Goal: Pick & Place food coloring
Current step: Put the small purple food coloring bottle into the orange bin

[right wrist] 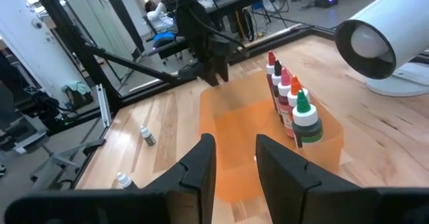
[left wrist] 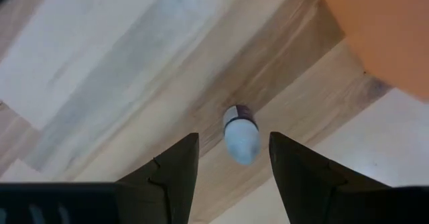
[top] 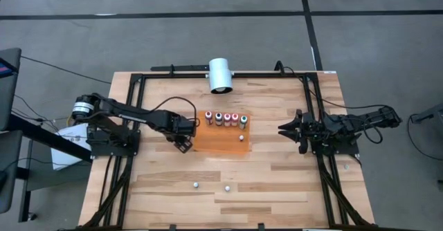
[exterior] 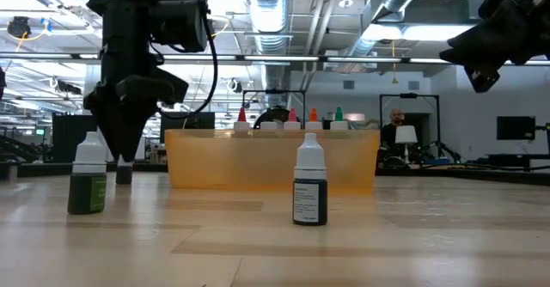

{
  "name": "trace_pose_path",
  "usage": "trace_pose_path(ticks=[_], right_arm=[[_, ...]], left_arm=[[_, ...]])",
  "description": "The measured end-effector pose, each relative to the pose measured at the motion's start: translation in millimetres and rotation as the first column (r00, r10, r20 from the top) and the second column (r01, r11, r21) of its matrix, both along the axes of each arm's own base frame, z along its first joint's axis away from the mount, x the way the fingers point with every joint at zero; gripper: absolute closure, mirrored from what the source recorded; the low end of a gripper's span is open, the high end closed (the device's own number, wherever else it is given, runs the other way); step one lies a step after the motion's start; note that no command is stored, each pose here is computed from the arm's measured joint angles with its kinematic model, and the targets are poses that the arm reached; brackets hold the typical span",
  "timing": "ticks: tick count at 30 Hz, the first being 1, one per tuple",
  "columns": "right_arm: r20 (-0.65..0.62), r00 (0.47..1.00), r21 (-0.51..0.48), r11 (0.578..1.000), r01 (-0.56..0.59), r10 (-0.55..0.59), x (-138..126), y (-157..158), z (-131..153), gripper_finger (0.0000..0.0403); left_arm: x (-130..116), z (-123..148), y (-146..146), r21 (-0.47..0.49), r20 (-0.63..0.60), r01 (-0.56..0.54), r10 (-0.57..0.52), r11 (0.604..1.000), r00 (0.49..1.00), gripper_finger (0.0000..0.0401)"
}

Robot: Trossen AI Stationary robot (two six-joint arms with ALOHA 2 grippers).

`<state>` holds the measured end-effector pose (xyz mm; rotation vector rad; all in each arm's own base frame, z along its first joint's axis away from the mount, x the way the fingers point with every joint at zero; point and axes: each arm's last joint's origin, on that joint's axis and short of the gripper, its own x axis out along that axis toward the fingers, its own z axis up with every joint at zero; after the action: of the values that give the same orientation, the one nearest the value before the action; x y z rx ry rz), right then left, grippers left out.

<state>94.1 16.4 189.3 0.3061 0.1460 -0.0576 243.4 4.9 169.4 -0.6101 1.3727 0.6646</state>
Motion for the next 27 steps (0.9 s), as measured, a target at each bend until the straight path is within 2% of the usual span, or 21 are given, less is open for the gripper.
trace_pose_path(ticks=[5, 20, 23, 27], right_arm=[[-0.002, 1.000, -0.001, 1.000, 0.000, 0.000, 0.0, 0.0, -0.2, 0.0308], [-0.003, 1.000, 0.015, 1.000, 0.002, -0.002, -0.1, 0.0, -0.3, 0.0308], [-0.003, 1.000, 0.015, 1.000, 0.002, -0.002, -0.1, 0.0, -0.4, 0.0308], [-0.004, 1.000, 0.015, 1.000, 0.003, -0.002, -0.1, 0.0, -0.4, 0.0308]], left_arm=[[3.1, -11.0, -1.3, -0.047, -0.045, 0.002, -0.004, 0.999, 0.999, 0.0225], [5.5, -13.8, -0.6, -0.023, -0.041, -0.007, 0.006, 1.000, 0.999, 0.0226], [5.5, -13.8, -0.6, -0.023, -0.041, -0.006, 0.005, 1.000, 0.999, 0.0238], [5.5, -13.8, -0.6, -0.023, -0.041, -0.006, 0.005, 1.000, 0.999, 0.0274]])
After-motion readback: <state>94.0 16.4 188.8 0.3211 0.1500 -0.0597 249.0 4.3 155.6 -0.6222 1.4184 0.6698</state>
